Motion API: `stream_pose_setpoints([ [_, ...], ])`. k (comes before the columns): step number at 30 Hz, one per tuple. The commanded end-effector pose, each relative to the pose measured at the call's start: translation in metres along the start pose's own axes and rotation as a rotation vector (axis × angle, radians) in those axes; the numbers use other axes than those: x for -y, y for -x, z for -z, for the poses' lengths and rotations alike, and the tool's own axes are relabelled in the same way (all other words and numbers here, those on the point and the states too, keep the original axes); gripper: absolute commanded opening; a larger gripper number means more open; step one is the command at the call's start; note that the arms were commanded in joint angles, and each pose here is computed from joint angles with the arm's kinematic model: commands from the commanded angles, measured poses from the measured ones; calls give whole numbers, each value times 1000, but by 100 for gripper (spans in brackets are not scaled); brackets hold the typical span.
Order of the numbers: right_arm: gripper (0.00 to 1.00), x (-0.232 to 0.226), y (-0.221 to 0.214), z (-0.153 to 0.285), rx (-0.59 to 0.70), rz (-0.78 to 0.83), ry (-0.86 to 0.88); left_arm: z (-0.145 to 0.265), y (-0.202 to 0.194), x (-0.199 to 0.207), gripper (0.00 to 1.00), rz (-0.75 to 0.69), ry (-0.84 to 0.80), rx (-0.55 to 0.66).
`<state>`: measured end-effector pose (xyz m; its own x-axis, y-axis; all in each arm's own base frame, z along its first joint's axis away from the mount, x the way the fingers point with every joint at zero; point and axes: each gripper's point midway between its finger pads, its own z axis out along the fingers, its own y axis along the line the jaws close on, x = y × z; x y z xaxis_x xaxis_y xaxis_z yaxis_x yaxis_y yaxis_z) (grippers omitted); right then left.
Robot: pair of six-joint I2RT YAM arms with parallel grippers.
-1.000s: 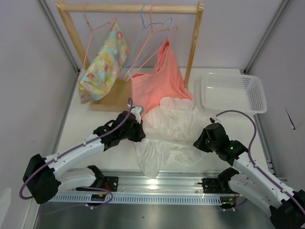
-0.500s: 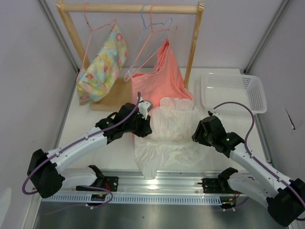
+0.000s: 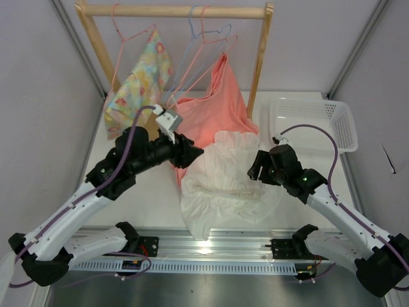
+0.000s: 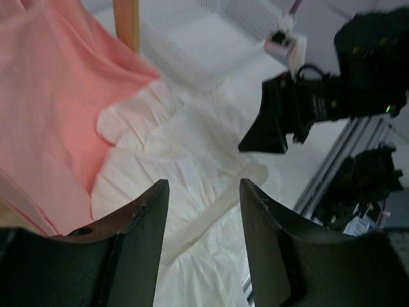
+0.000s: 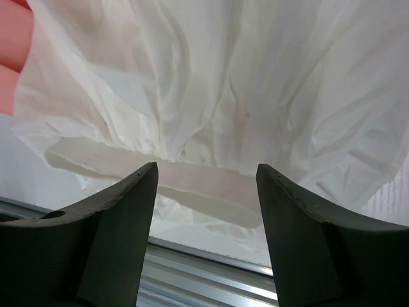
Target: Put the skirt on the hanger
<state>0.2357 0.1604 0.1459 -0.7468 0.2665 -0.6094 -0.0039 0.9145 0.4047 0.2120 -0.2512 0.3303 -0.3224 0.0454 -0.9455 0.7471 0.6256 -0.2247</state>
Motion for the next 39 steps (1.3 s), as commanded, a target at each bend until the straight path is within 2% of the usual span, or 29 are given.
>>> stream_pose_setpoints([
  [1,70,-21,22,12,64,8,77,33,93,-10,54,-39,119,282],
  [3,70,-21,23,13,68,10,77,50,139,-33,54,-16,259,422],
  [5,70,-23,25,15,73,9,86,68,181,-44,55,-28,330,527],
  [6,70,-24,25,16,73,9,88,89,219,-38,55,-42,332,623],
  [7,70,-24,26,17,78,8,92,65,221,-50,57,-62,360,582],
  [9,70,-26,28,19,88,9,101,58,244,-67,57,-80,388,585],
  [10,70,-26,29,20,92,14,102,35,249,-82,57,-83,406,559],
  [11,70,-29,32,22,98,17,111,31,254,-101,57,-79,451,567],
  [13,70,-31,34,23,102,24,117,22,277,-105,57,-89,385,625],
  [14,70,-31,35,25,103,26,120,2,280,-117,56,-85,367,607],
  [17,70,-36,41,28,109,42,128,-23,291,-141,55,-88,351,599],
  [23,70,-36,50,35,126,64,123,-44,303,-156,55,-138,295,609],
  [28,70,-33,49,36,125,65,121,-66,296,-178,55,-107,292,593],
  [39,70,-22,43,27,104,66,101,-88,295,-177,54,-112,198,615],
])
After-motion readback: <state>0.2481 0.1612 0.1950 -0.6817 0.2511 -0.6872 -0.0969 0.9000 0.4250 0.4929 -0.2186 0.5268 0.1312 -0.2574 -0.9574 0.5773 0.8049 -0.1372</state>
